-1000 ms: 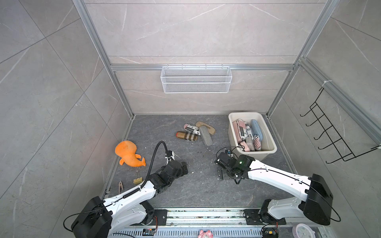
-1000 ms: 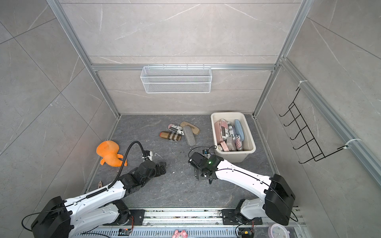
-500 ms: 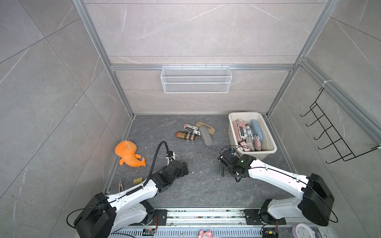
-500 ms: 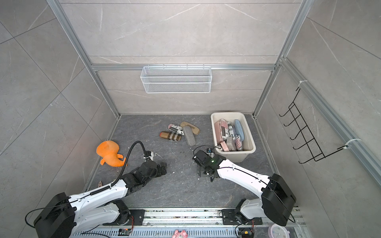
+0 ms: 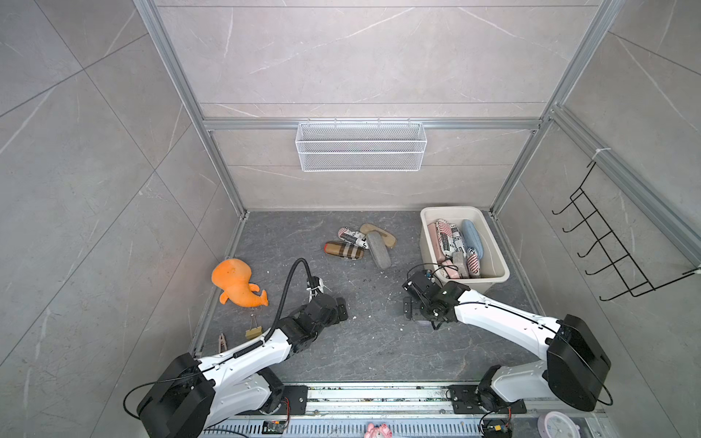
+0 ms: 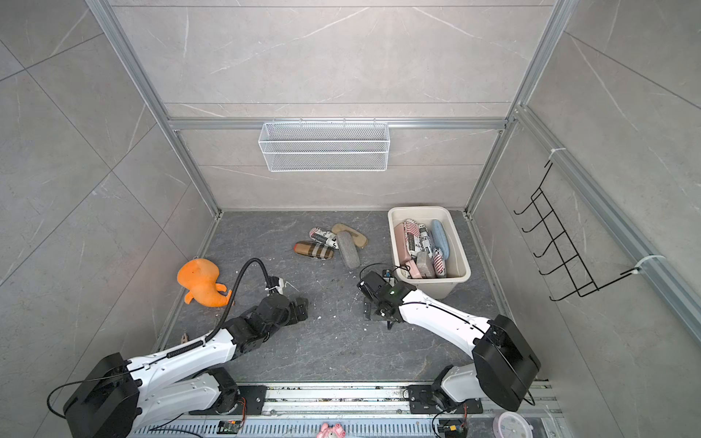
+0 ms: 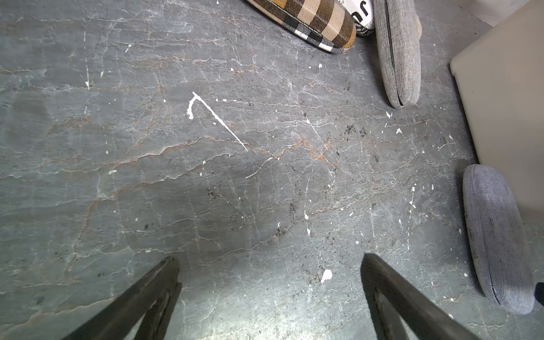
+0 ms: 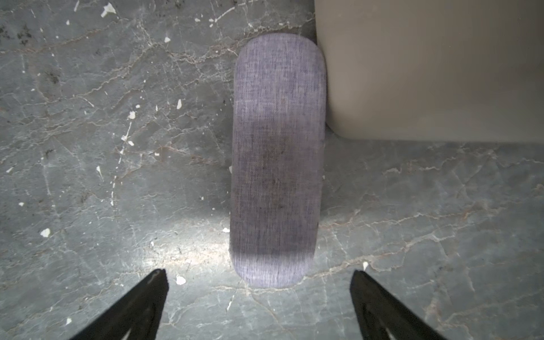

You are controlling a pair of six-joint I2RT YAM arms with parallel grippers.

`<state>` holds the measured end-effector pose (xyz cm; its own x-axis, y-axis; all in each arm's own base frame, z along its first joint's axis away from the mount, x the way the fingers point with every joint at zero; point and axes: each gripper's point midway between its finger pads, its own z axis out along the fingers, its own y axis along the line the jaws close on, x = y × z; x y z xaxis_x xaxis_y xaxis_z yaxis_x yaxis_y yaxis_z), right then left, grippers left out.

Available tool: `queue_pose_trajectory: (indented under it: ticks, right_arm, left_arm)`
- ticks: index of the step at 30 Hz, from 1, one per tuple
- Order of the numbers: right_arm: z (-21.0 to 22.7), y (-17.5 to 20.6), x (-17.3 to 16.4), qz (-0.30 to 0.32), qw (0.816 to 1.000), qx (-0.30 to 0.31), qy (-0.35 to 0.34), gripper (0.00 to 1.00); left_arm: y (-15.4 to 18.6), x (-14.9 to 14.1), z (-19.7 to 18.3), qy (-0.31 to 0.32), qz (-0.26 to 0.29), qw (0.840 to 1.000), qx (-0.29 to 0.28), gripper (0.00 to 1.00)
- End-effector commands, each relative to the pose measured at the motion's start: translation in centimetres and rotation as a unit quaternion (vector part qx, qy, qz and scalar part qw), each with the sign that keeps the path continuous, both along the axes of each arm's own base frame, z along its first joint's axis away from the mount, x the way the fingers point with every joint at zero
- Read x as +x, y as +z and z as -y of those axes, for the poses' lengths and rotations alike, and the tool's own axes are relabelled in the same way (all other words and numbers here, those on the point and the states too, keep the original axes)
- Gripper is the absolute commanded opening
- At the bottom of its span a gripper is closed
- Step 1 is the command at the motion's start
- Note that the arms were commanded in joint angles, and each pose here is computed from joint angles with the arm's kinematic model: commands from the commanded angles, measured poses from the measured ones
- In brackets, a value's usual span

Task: Put the glasses cases into the storage boxes
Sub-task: Pick up the glasses case at the center of the board.

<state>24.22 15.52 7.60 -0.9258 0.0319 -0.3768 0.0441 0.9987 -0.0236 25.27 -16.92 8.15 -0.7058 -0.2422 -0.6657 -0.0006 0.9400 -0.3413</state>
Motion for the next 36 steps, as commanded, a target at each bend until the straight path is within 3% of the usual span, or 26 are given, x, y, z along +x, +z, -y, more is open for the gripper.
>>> queue_pose_trajectory:
  ticks: [1,10,23,36]
  right_arm:
    - [0.3,-0.3,0.3,0.001,1.0,-0.003,-0.001,1.0]
    - [0.2,-1.5,1.1,-0.004,1.0,0.007,-0.004,0.97]
    - [1.3,-4.2,1.7,-0.004,1.0,-0.018,-0.018,0.86]
    - [0.8,-5.5,1.7,-0.015,1.0,-0.014,0.0,0.65]
  left_arm:
    - [1.6,0.9,0.3,0.007,0.019,1.0,-0.013,0.98]
    - [1.7,1.0,0.6,0.005,0.016,1.0,-0.016,0.98]
    - [2.0,0.8,0.2,0.01,0.018,1.0,-0.021,0.98]
    - [2.2,0.8,0.2,0.012,0.016,1.0,-0.017,0.98]
